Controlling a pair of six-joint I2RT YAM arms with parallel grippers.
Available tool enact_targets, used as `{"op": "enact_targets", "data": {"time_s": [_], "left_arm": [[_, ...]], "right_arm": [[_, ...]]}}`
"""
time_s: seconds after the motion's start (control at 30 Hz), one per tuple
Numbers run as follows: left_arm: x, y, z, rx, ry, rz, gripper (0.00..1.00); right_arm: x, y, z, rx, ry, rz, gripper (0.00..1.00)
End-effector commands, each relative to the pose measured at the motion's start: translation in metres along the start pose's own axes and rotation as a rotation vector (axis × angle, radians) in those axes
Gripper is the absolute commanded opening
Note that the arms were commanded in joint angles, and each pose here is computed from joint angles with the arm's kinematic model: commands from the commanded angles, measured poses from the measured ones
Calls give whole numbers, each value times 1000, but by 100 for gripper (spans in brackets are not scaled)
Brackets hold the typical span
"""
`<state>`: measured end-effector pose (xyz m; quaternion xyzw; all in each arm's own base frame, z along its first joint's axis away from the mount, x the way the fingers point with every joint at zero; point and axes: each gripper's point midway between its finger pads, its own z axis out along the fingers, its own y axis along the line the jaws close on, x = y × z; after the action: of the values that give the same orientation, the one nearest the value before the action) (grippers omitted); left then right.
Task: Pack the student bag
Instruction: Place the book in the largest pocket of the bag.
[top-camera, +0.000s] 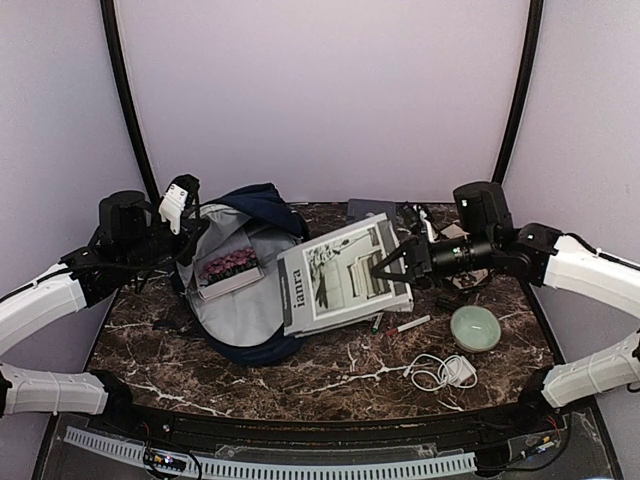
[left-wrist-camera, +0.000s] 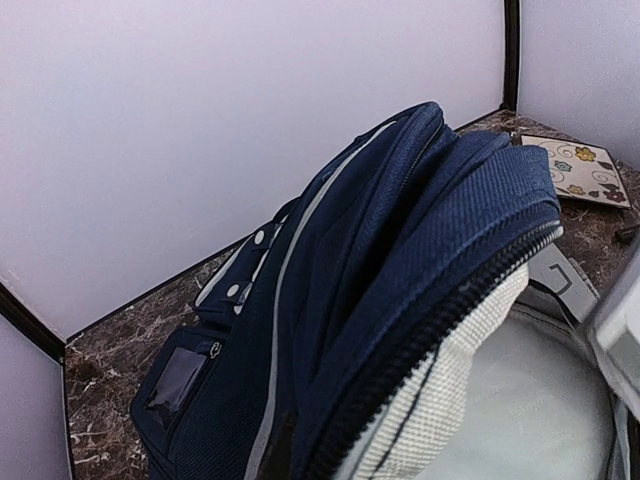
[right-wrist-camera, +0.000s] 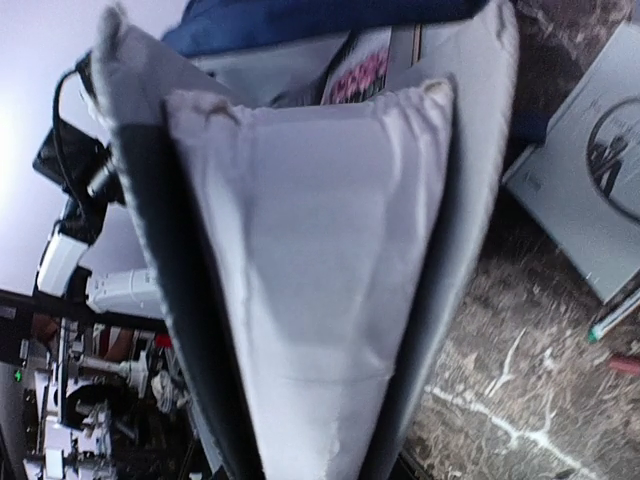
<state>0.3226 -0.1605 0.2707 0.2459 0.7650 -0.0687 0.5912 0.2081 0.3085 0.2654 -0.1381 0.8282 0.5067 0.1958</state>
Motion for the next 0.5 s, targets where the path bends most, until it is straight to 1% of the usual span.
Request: {"op": "enact_targets", "data": {"time_s": [0.0, 0.07, 0.1, 0.2, 0.23, 0.37, 0.47], "left_arm": [[-37, 15, -11, -60, -138, -9, 0], [-37, 13, -11, -46, -140, -12, 0], [-38, 10, -11, -30, -142, -15, 0], [-41, 2, -11, 16, -157, -22, 0], [-43, 0, -12, 32, -162, -24, 0], [-51, -9, -18, 88, -197, -32, 0], [-57, -13, -22, 117, -219, -36, 0]], "right_arm": [[40, 24, 13, -151, 114, 2, 21], [39, 31, 26, -205, 73, 13, 22], [31, 39, 33, -253, 29, 25, 21], [8, 45, 61, -305, -69, 73, 21], [-2, 48, 73, -321, -99, 102, 22], [-25, 39, 128, -352, -116, 280, 20], [-48, 32, 156, -359, -183, 359, 19]]}}
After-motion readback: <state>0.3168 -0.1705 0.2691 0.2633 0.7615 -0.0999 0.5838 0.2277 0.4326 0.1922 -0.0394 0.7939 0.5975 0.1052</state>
